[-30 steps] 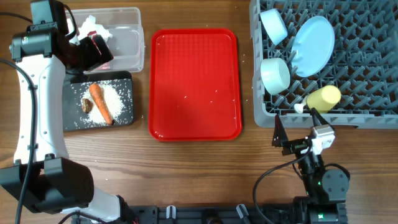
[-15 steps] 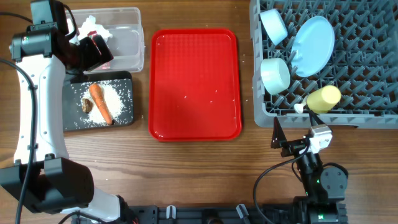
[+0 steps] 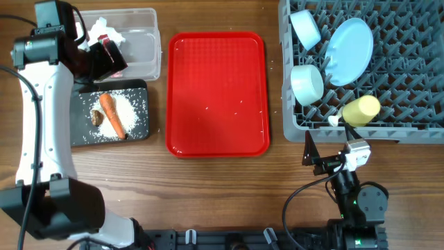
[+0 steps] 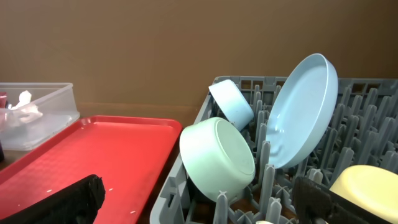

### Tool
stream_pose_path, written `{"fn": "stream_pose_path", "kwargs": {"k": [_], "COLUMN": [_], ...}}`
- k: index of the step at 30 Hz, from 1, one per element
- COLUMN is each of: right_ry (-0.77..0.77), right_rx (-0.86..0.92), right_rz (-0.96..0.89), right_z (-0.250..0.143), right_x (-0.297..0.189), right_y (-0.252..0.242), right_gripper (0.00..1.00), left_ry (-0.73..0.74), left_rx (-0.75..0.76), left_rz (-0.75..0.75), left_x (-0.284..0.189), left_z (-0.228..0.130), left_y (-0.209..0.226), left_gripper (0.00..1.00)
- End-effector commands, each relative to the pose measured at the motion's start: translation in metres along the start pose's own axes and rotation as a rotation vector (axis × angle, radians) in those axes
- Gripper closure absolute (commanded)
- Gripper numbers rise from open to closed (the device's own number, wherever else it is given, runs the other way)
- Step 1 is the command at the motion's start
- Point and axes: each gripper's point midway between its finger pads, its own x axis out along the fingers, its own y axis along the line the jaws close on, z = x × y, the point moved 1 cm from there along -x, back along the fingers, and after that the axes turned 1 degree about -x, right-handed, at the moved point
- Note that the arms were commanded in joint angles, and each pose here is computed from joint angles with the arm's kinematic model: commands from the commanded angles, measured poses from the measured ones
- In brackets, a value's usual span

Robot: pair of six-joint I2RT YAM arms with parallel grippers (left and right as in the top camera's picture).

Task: Sort waste into correct bins and load items into the dishwasher rack

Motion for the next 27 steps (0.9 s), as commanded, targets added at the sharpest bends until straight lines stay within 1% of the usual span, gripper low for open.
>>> {"fn": "stream_pose_path", "kwargs": {"k": [1, 3, 5, 10, 13, 15, 18, 21, 27], "right_ry": [-0.004, -0.003, -0.003, -0.004, -0.003, -0.003, -0.004, -0.004, -0.003], "right_rx": [-0.009, -0.009, -0.009, -0.009, -0.009, -0.009, -0.009, -0.009, -0.009], "right_rz": [-0.013, -0.013, -0.013, -0.013, -0.013, -0.013, -0.013, -0.013, -0.013], "right_z": [0.001, 0.0, 0.0, 0.001, 0.0, 0.0, 0.001, 0.001, 0.0], "right_x": [0.0, 0.0, 0.0, 0.0, 0.0, 0.0, 0.0, 0.0, 0.0], "right_y": [-0.002, -0.002, -0.002, -0.002, -0.002, -0.002, -0.002, -0.002, -0.002], "right_gripper": [0.0, 0.0, 0.0, 0.0, 0.0, 0.0, 0.01, 0.01, 0.0], "left_ry": [-0.227, -0.325, -0.376, -0.534, -0.637, -0.713, -0.809, -0.873, -0.978], "left_rx": [0.082, 0.148, 0.183, 0.192, 0.202, 0.21, 0.217, 0.225, 0.234], "left_rz": [-0.134, -0.189, -0.216, -0.294, -0.347, -0.382, -0.42, -0.454, -0.495], "left_x": [-0.038, -0.046, -0.048, -0.038, -0.028, -0.025, -0.021, -0.016, -0.02], "left_z": [0.014, 0.005, -0.007, -0.06, -0.102, -0.119, -0.135, -0.147, -0.16], "left_y": [-0.038, -0.051, -0.052, -0.026, -0.007, 0.0, 0.008, 0.012, 0.018], "left_gripper": [0.0, 0.0, 0.0, 0.0, 0.0, 0.0, 0.0, 0.0, 0.0]}}
